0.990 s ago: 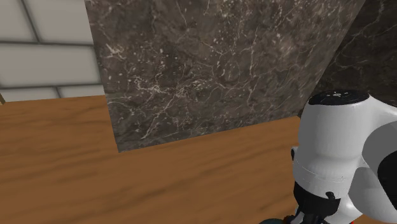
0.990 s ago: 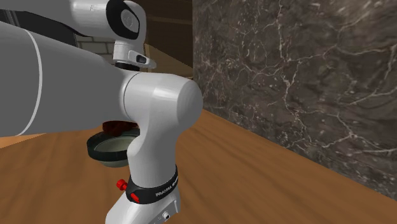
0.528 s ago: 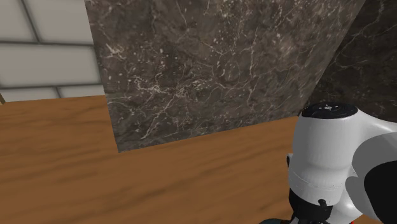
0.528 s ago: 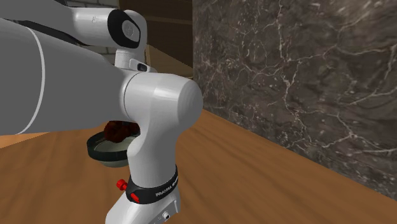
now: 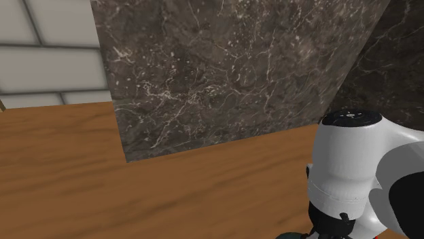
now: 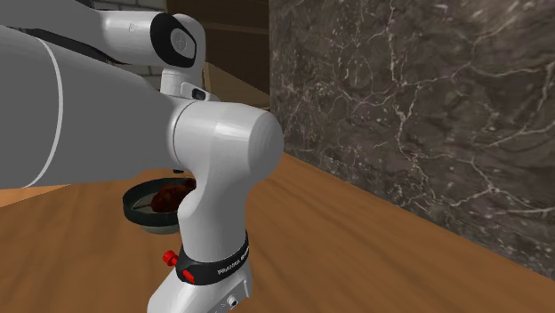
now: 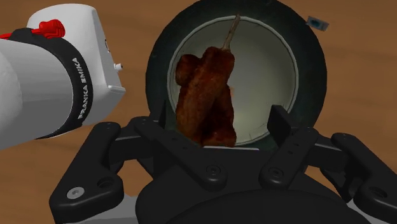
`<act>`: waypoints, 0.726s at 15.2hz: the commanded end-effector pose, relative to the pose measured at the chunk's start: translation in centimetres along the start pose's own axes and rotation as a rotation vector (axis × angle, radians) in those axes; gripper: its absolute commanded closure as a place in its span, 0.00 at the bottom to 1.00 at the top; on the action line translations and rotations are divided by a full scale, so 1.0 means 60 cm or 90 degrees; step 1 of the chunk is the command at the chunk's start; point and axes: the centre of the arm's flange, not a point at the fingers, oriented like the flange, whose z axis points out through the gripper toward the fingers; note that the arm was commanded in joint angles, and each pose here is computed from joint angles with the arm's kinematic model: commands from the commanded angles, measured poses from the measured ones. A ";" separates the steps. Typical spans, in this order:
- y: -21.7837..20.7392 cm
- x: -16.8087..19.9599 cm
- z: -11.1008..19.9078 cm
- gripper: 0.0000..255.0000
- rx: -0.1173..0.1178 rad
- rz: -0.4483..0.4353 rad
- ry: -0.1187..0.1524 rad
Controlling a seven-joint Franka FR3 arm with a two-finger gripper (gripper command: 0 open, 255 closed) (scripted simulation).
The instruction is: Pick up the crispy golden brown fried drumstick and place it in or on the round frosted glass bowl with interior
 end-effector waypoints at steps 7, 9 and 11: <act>0.000 0.000 -0.083 0.00 0.000 0.000 0.000; 0.000 0.000 -0.083 0.00 0.000 0.000 0.000; 0.000 0.000 -0.083 0.00 0.000 0.000 0.000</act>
